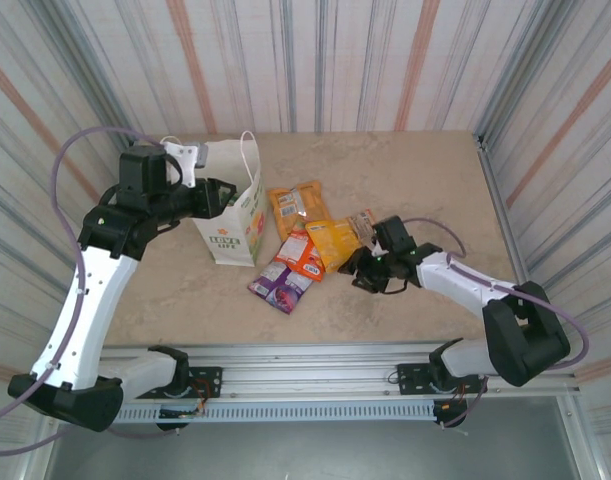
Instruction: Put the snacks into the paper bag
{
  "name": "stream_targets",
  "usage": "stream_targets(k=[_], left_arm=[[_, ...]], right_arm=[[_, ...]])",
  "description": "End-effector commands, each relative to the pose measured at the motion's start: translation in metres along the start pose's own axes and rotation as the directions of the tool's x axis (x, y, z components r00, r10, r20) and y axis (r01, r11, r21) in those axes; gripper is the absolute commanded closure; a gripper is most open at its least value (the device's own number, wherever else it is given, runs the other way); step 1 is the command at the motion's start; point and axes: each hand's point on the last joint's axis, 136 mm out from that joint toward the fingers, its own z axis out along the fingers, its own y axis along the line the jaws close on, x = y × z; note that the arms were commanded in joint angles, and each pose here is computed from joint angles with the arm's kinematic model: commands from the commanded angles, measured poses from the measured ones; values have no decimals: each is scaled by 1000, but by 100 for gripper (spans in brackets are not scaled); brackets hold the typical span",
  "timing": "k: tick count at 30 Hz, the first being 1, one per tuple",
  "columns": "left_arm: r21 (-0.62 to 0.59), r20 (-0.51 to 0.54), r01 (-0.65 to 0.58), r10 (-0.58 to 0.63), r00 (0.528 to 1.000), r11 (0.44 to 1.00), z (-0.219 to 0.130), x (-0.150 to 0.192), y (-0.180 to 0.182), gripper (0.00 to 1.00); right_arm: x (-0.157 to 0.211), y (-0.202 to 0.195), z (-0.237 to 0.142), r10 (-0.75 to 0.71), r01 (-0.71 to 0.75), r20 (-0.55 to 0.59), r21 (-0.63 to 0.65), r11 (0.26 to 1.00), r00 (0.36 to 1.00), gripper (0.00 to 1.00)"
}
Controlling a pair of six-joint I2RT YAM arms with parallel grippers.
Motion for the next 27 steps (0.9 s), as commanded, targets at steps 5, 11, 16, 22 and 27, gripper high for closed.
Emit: stream_targets(k=[5, 11, 16, 22, 27], left_arm=[[46, 25, 15, -16, 1000, 999, -2, -3, -7, 49], [57, 19, 20, -22, 1000, 998, -1, -1, -9, 49], [61, 20, 19, -21, 1000, 998, 0, -1, -9, 49], [60, 16, 21, -22, 1000, 998, 1, 0, -9, 49], [55, 24, 22, -23, 999, 998, 0, -2, -8, 49]], right_arm=[[-36, 27, 10, 241, -210, 150, -197, 958, 959, 42], [-47, 25, 24, 292, -255, 166, -213, 943, 942, 42], [-51, 17, 34, 340, -304, 166, -210, 929, 926, 40], [-57, 8, 43, 383, -345, 173, -214, 914, 907, 41], [-65, 4, 49, 397, -359, 172, -216, 908, 902, 42]])
